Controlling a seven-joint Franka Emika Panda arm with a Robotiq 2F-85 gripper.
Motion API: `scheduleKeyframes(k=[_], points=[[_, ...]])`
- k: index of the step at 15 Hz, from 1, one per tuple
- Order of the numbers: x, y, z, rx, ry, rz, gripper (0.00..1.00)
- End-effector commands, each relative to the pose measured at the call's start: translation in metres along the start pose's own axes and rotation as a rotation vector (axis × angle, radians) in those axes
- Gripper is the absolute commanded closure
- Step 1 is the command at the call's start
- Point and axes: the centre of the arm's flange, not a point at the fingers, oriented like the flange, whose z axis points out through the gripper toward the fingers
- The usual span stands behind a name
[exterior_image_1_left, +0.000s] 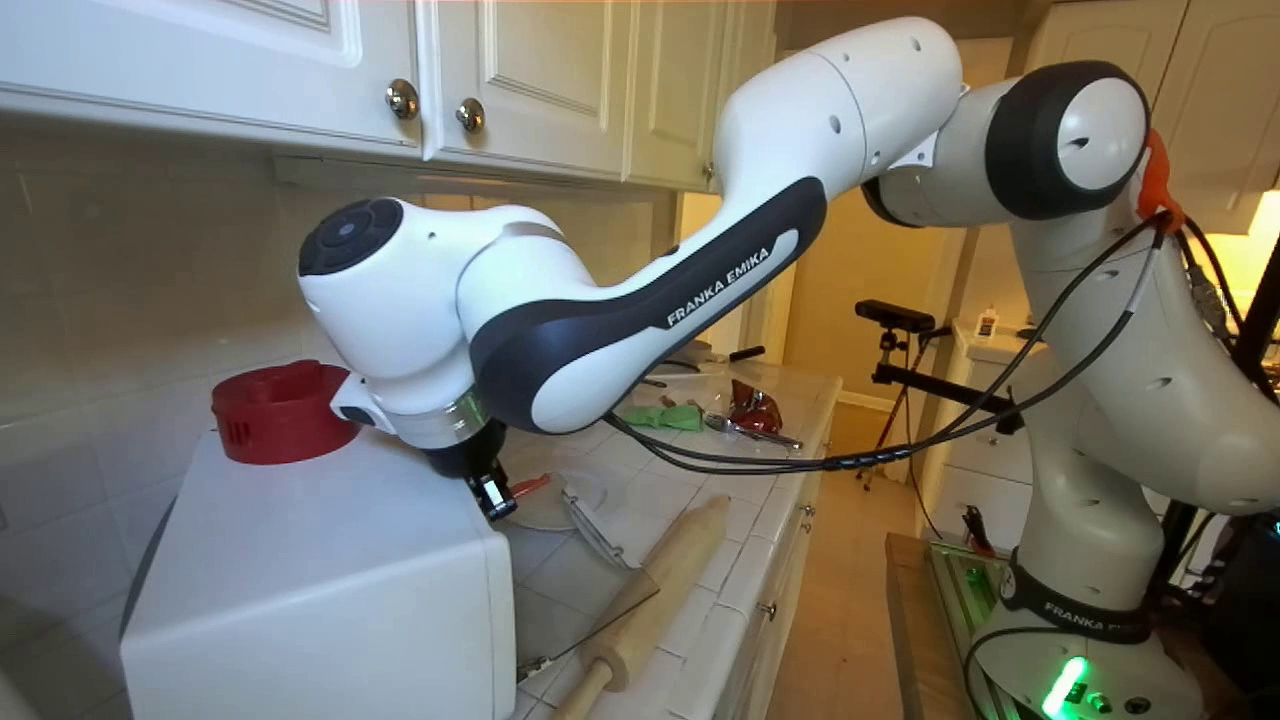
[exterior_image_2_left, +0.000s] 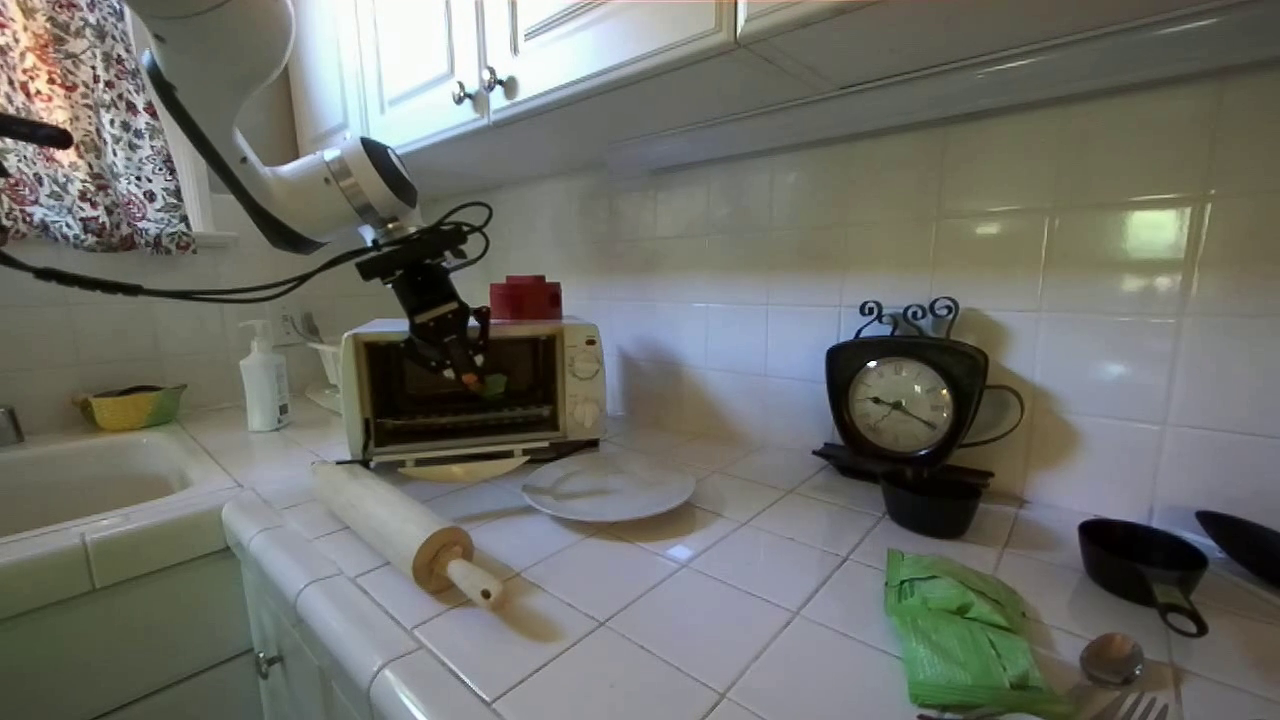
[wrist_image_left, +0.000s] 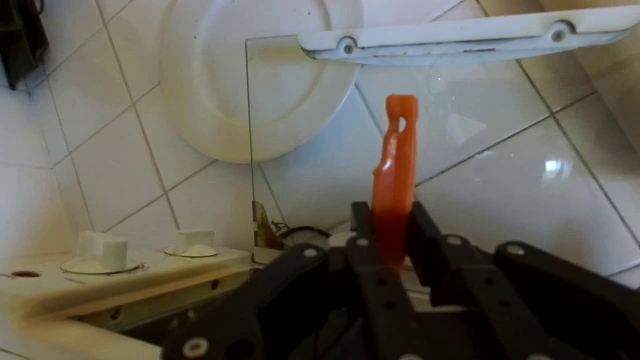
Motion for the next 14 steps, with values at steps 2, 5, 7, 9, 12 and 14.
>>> scheduleKeyframes(k=[2, 5, 7, 9, 12, 14], points=[[-0.033, -0.023, 0.0, -0.007, 0.011, 0.079, 0.95], [-0.043, -0.027, 0.003, -0.002, 0.008, 0.107, 0.95], [-0.051, -0.029, 0.005, -0.001, -0.002, 0.122, 0.95], [-0.06, -0.029, 0.006, -0.001, -0.011, 0.142, 0.95], [-0.075, -0.029, 0.006, -0.005, -0.015, 0.186, 0.95], [-0.083, -0.03, 0.007, -0.005, -0.015, 0.211, 0.95]])
